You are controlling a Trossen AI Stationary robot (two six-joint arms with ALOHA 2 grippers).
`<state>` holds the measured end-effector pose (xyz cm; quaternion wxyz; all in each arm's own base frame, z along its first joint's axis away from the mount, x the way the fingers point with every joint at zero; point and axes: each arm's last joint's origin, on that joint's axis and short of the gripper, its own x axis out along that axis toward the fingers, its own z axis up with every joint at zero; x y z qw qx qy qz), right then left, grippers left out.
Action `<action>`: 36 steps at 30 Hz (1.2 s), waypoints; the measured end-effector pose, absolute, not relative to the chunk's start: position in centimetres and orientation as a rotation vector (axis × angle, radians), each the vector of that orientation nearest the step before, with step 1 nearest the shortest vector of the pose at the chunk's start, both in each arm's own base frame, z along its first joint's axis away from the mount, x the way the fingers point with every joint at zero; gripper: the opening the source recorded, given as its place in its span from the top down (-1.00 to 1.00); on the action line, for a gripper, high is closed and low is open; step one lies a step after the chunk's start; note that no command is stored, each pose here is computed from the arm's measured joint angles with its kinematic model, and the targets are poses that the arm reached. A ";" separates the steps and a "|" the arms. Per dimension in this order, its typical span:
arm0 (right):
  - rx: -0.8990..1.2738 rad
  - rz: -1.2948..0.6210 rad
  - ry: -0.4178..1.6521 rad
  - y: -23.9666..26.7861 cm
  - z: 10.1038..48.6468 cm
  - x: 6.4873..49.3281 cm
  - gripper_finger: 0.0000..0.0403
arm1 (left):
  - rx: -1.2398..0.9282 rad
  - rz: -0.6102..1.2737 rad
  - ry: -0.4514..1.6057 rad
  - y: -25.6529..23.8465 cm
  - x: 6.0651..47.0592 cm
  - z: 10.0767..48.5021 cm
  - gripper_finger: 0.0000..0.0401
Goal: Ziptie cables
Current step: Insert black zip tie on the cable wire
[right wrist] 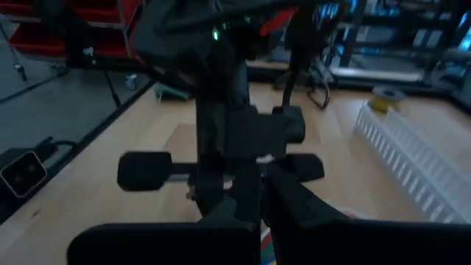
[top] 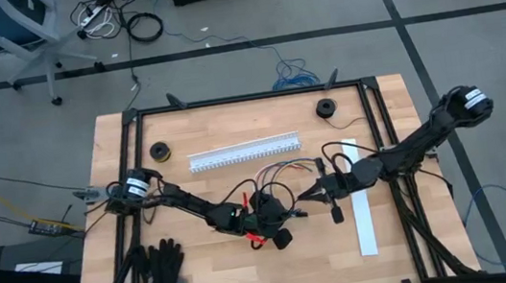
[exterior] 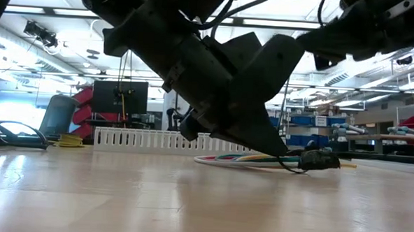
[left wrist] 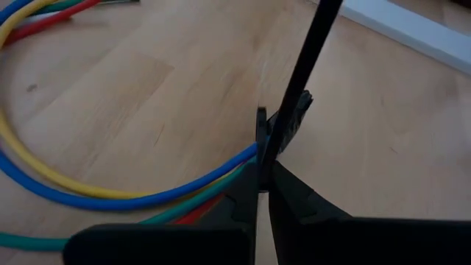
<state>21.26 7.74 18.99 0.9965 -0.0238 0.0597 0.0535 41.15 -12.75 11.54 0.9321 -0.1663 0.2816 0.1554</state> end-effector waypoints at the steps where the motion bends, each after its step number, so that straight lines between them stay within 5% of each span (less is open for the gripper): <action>1: -0.051 0.101 0.111 7.8 19.2 21.1 1.00 | -0.340 0.318 0.576 -12.7 41.2 11.5 1.00; 36: -0.139 -0.059 0.009 10.4 21.6 18.0 1.00 | -0.332 0.321 0.587 -12.7 41.1 11.5 1.00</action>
